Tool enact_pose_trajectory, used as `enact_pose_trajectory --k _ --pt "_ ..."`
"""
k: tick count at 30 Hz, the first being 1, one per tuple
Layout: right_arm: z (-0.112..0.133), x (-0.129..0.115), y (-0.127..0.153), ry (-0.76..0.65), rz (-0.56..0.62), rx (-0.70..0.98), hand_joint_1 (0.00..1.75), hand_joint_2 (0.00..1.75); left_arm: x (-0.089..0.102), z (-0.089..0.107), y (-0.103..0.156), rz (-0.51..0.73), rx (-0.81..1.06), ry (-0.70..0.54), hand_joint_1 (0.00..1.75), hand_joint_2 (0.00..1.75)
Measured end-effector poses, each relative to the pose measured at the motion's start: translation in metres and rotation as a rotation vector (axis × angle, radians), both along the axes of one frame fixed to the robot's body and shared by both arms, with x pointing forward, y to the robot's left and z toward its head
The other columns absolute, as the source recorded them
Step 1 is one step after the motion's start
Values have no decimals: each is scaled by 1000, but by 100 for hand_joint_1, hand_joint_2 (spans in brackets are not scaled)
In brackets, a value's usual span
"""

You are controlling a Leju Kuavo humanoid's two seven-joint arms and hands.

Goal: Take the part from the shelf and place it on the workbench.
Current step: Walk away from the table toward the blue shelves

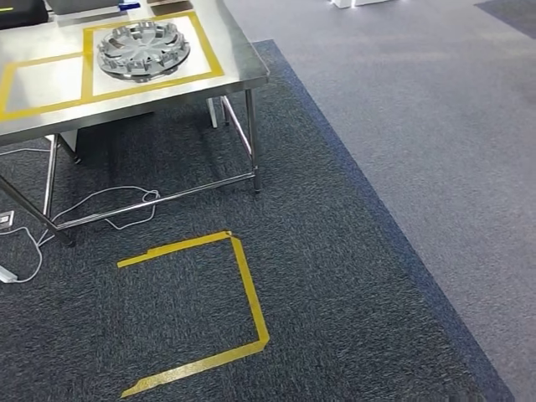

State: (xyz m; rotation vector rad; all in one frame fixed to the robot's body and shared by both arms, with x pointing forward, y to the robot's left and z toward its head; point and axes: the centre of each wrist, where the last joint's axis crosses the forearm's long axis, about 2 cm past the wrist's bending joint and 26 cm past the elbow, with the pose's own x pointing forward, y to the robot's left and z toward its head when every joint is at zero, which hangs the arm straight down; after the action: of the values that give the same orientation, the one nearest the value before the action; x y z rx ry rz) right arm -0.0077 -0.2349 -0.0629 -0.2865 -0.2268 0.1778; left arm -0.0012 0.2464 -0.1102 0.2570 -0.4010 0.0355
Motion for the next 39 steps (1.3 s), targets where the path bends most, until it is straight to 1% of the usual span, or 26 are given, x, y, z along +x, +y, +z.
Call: enact_pose_trajectory --k 7,11,16,20,30,39 --pt "-5 1 4 52 32 5 0 0 -3 0 2 -26 25 30 0 0" --pt "-7 3 4 50 34 11 0 0 -2 0 4 -37 31 34 0 0" --pt "-10 1 3 56 30 18 0 0 -3 0 4 -45 36 37 0 0" --pt "-11 -1 4 65 28 22 0 0 -5 0 4 -43 37 44 0 0" --pt "-12 -3 4 68 16 38 0 0 -3 0 3 -31 30 34 0 0" --pt "-14 -4 4 58 23 52 0 0 -7 0 2 -19 29 36 0 0"
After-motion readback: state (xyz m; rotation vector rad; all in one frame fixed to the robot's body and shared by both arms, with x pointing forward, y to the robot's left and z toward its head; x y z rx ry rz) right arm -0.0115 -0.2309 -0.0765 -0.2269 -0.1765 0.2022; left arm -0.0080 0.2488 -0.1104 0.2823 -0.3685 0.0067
